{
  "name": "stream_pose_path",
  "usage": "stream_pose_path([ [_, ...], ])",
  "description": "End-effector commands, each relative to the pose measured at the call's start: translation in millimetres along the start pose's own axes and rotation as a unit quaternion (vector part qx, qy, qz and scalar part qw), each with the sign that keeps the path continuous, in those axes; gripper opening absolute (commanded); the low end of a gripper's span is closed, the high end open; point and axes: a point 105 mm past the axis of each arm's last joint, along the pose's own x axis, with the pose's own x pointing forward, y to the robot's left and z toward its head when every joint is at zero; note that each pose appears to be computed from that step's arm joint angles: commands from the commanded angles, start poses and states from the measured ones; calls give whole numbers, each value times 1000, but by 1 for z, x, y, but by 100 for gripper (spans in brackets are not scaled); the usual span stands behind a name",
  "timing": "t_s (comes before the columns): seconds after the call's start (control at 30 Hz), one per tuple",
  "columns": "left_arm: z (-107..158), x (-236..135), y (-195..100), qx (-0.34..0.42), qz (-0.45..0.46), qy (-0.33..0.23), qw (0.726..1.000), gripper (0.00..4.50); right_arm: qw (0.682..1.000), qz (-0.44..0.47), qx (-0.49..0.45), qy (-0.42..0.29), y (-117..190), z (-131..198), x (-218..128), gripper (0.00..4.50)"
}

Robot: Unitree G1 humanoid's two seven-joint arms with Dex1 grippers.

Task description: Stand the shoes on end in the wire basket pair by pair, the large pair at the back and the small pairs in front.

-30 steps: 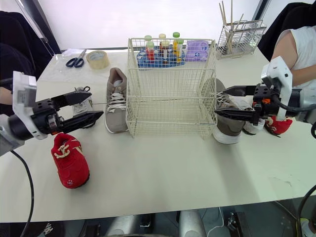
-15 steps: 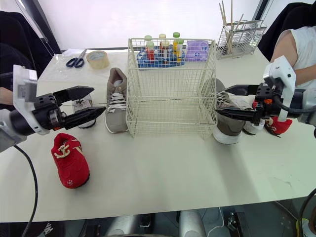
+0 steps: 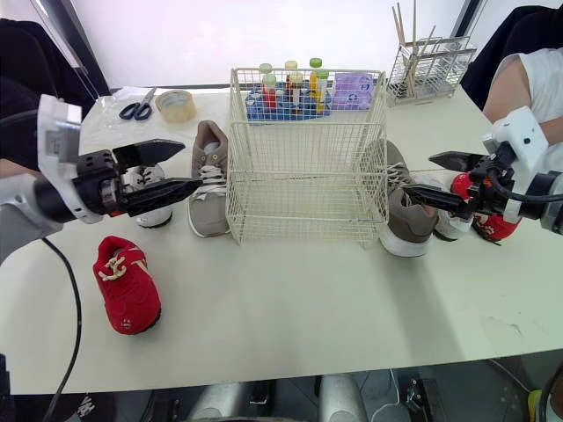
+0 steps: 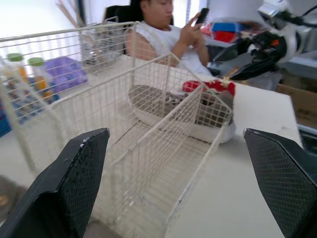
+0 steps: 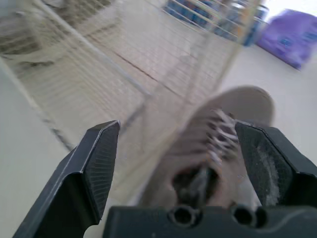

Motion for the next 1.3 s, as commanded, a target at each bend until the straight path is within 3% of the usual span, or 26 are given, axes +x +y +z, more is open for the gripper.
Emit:
stream_pose_path([
  [0.03,5,7,1,14,-23,-10,1000,450,996,-82,20,-14,-8,8,-11,399],
  [0.27,2,22,6,19,-59,-20,998,450,978,-189,92,4,3,-23,-4,399],
  [0.6,-2,19,10,25,-53,-26,998,450,967,-209,140,52,29,-74,19,399],
  [0.87,-2,13,12,32,-37,-21,999,450,959,-229,161,42,24,-89,38,399],
  [1.17,-2,11,13,36,-29,-19,999,450,959,-236,153,24,22,-81,41,27],
  [1.3,-1,11,14,40,-29,-18,999,450,961,-237,139,-7,16,-56,36,8],
])
